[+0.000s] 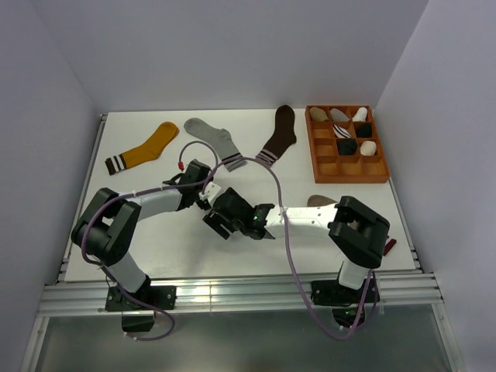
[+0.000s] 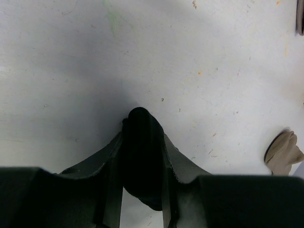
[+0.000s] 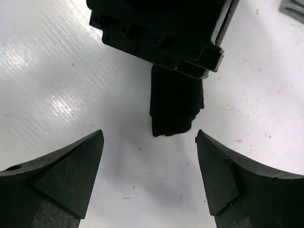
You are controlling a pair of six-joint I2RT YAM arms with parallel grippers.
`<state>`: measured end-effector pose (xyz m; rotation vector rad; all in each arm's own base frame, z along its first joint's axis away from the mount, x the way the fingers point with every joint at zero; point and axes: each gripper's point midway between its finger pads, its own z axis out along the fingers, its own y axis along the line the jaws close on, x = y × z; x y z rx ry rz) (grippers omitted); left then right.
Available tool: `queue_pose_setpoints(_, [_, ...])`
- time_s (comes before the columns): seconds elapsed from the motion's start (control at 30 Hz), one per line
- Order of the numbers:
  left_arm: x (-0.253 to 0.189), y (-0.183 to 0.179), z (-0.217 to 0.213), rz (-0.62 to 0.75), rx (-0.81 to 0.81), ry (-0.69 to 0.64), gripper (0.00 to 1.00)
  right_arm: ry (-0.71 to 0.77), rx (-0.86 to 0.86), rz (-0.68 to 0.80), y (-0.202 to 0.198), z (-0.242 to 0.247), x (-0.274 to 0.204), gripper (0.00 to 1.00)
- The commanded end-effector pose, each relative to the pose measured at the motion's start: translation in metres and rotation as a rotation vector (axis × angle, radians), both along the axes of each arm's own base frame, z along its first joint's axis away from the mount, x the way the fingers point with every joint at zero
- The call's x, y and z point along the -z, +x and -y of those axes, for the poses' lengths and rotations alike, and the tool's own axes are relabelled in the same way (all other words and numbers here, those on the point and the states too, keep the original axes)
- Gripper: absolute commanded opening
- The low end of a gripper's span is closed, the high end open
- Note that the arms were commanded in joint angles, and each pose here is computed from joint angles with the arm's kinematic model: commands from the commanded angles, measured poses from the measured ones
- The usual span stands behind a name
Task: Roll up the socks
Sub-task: Roll the sock at the center of the board, then pick up the sock at the center of the board.
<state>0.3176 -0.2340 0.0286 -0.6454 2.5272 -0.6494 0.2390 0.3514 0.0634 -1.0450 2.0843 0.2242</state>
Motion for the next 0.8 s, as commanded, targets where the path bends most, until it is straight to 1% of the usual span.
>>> queue_pose_setpoints(0.0, [0.028, -0.030, -0.018, -0.139, 0.055, 0.114, 0.04, -0.025, 0.061, 0.146, 0.017, 0.002, -0.004, 0.84])
queue_pose_setpoints(0.1, [0.025, -0.032, -0.015, -0.149, 0.070, 0.104, 0.05, -0.015, 0.071, 0.199, 0.019, -0.002, -0.003, 0.84])
queue_pose_setpoints(0.23, [0.024, -0.033, -0.012, -0.166, 0.086, 0.100, 0.05, -0.018, 0.076, 0.231, 0.024, -0.006, 0.005, 0.83])
queue_pose_setpoints(0.3, [0.025, -0.036, -0.010, -0.180, 0.093, 0.094, 0.05, 0.007, 0.091, 0.260, 0.026, -0.008, 0.005, 0.83])
queue_pose_setpoints(0.4, [0.026, -0.038, -0.010, -0.193, 0.095, 0.088, 0.05, 0.041, 0.090, 0.266, 0.027, -0.013, 0.006, 0.84])
queue_pose_setpoints(0.6, [0.026, -0.040, -0.011, -0.200, 0.097, 0.091, 0.05, 0.015, 0.099, 0.262, 0.030, -0.015, 0.031, 0.82])
queue_pose_setpoints(0.63, [0.026, -0.041, -0.011, -0.202, 0.099, 0.092, 0.05, 0.002, 0.092, 0.258, 0.030, -0.015, 0.036, 0.81])
queue_pose_setpoints(0.67, [0.027, -0.041, -0.011, -0.205, 0.099, 0.093, 0.05, -0.014, 0.091, 0.252, 0.029, -0.014, 0.040, 0.76])
queue_pose_setpoints(0.73, [0.027, -0.042, -0.011, -0.207, 0.101, 0.096, 0.05, -0.036, 0.089, 0.252, 0.030, -0.014, 0.046, 0.72])
queue_pose_setpoints(0.77, [0.027, -0.042, -0.012, -0.209, 0.100, 0.096, 0.05, -0.045, 0.092, 0.248, 0.031, -0.012, 0.048, 0.65])
